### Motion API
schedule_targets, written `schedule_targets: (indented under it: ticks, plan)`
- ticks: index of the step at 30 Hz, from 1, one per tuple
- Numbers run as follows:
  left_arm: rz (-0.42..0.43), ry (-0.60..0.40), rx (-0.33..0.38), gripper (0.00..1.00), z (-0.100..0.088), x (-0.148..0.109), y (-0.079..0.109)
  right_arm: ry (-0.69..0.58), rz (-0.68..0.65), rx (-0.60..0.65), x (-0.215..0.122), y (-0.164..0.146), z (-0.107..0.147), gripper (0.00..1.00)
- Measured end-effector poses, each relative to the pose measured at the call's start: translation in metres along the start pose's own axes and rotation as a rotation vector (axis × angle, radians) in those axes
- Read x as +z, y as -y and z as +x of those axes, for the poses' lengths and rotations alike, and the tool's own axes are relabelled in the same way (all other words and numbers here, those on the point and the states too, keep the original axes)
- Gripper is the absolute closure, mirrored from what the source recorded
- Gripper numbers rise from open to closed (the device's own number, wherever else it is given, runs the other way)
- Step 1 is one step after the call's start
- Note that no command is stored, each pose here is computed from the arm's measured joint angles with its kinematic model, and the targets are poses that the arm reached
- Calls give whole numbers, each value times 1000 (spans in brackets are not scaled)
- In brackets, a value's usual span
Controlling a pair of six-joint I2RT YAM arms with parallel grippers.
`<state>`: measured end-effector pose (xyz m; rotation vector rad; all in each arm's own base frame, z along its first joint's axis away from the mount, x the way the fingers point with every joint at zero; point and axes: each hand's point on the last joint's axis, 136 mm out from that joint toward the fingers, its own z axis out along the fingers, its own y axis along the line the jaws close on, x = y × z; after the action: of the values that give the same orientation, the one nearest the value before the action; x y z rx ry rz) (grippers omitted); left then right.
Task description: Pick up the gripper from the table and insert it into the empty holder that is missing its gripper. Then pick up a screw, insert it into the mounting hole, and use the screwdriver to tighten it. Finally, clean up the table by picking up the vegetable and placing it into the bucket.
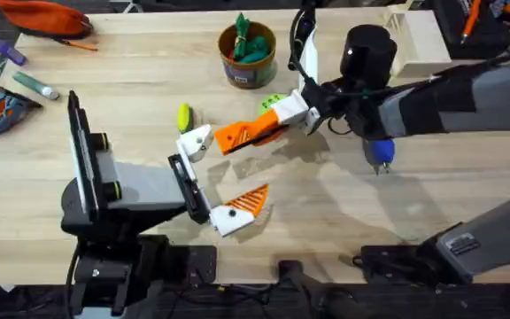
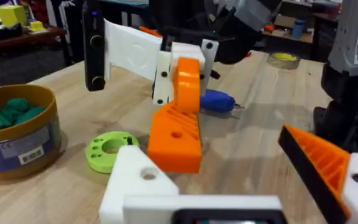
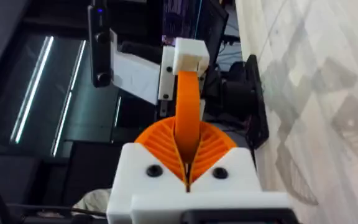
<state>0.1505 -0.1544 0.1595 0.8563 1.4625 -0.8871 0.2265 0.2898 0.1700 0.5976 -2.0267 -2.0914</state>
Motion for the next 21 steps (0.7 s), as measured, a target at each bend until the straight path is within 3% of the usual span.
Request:
schedule_targets:
  ticks: [21]
  plan:
    - [0, 0, 0, 14, 0, 0, 0, -32, -5, 5, 10, 0, 6, 993]
